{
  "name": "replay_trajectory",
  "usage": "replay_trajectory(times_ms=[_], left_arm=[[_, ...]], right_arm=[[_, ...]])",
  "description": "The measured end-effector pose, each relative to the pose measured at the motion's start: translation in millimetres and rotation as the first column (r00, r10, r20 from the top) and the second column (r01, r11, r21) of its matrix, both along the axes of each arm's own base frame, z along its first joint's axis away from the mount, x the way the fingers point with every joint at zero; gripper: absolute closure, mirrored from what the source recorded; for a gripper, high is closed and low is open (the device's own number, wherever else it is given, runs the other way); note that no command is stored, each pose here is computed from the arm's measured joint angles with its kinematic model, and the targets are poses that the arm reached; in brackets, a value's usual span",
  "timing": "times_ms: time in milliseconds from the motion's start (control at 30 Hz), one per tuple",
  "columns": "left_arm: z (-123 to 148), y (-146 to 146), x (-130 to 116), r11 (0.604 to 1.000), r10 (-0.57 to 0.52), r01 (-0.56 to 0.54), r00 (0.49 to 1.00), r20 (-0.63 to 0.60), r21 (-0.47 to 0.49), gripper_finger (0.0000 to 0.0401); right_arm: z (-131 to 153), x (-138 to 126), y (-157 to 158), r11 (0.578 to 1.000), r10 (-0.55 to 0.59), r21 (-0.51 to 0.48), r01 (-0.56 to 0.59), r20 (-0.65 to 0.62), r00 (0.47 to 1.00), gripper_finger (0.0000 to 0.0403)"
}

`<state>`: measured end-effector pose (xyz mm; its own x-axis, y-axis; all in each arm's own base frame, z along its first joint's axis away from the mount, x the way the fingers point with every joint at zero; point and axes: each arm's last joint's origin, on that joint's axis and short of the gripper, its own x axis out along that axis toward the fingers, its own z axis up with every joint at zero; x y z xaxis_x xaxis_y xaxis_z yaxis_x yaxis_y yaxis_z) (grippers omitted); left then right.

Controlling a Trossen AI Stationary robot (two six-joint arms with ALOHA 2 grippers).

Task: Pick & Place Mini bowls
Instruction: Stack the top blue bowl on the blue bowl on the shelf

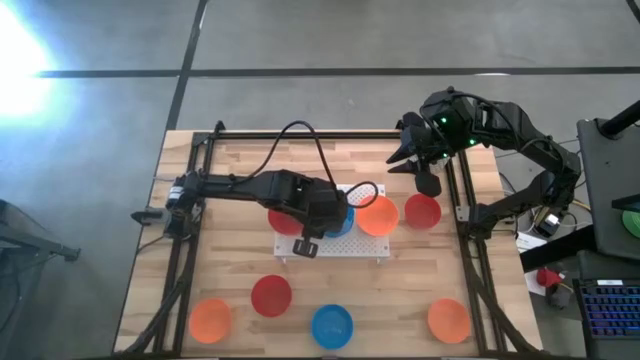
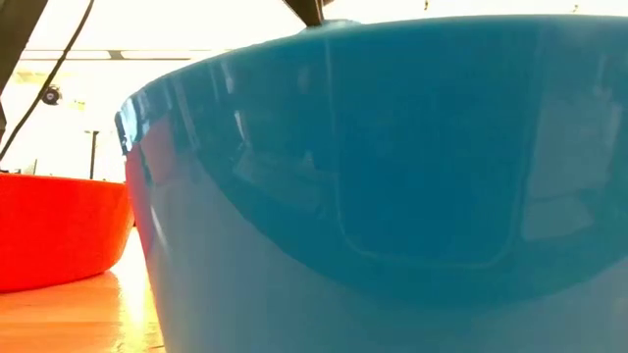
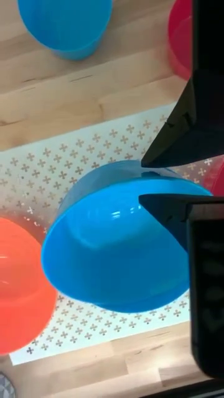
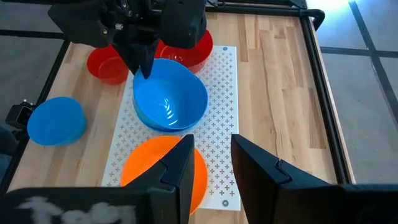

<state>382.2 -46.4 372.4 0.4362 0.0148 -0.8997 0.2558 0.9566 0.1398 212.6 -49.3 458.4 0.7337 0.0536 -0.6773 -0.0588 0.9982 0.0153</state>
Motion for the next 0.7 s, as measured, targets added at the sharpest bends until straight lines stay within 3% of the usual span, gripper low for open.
replay_trajectory(times_ms=[700], left_arm=[[14,0,-3,0.999,0.037,-0.036,0.998,0.047,-0.027,0.033]], right_arm=[[0,0,0,1.0,-0.014,0.014,0.014,-0.001,1.0,0.0303]])
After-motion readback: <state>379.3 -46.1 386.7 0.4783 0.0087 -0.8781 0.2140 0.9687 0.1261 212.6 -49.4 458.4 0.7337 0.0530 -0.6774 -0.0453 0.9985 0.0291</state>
